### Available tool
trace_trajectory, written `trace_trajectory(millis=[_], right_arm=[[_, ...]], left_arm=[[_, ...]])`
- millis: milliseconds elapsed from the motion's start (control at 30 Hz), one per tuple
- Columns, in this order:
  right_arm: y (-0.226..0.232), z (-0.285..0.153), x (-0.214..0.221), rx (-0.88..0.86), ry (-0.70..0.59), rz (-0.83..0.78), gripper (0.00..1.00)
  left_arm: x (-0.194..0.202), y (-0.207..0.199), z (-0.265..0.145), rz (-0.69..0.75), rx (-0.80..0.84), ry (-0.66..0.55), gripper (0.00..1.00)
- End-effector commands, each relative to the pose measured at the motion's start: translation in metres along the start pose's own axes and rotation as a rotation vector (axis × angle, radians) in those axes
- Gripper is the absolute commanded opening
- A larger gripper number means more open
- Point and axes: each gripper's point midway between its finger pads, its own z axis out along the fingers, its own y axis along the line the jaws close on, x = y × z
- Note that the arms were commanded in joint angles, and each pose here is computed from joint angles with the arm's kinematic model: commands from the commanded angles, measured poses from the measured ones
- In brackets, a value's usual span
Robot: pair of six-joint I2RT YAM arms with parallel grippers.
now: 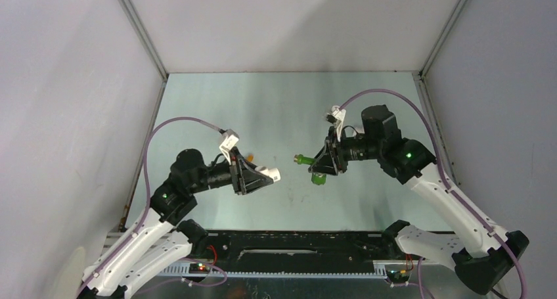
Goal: Install the water faucets
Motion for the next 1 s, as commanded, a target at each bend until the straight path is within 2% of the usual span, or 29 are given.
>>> trace_trajectory(millis=[0,133,267,567,967], right_arm=[[0.062,-0.016,0.0,-0.267,0.058,-0.031,0.0],[0.09,-0.019,-0.01,-0.354,0.058,-0.047,0.0],[0.101,-0.023,-0.019,-0.38,0.029,-0.049,0.0],[0.104,-0.02,-0.03,-0.379,0.001,-0.023,0.0],[0.107,-0.008,-0.032,-0.404,0.014,0.0,0.0]], left_arm=[[-0.028,-0.062,-0.015,0.192,0.27,-0.07,0.0],[-0.033,-0.081,-0.023,0.222,0.357,-0.094,0.0],[-0.035,-0.085,-0.025,0.212,0.372,-0.096,0.0],[-0.035,-0.089,-0.022,0.163,0.401,-0.078,0.0],[-0.04,-0.096,-0.023,0.182,0.429,-0.1,0.0]])
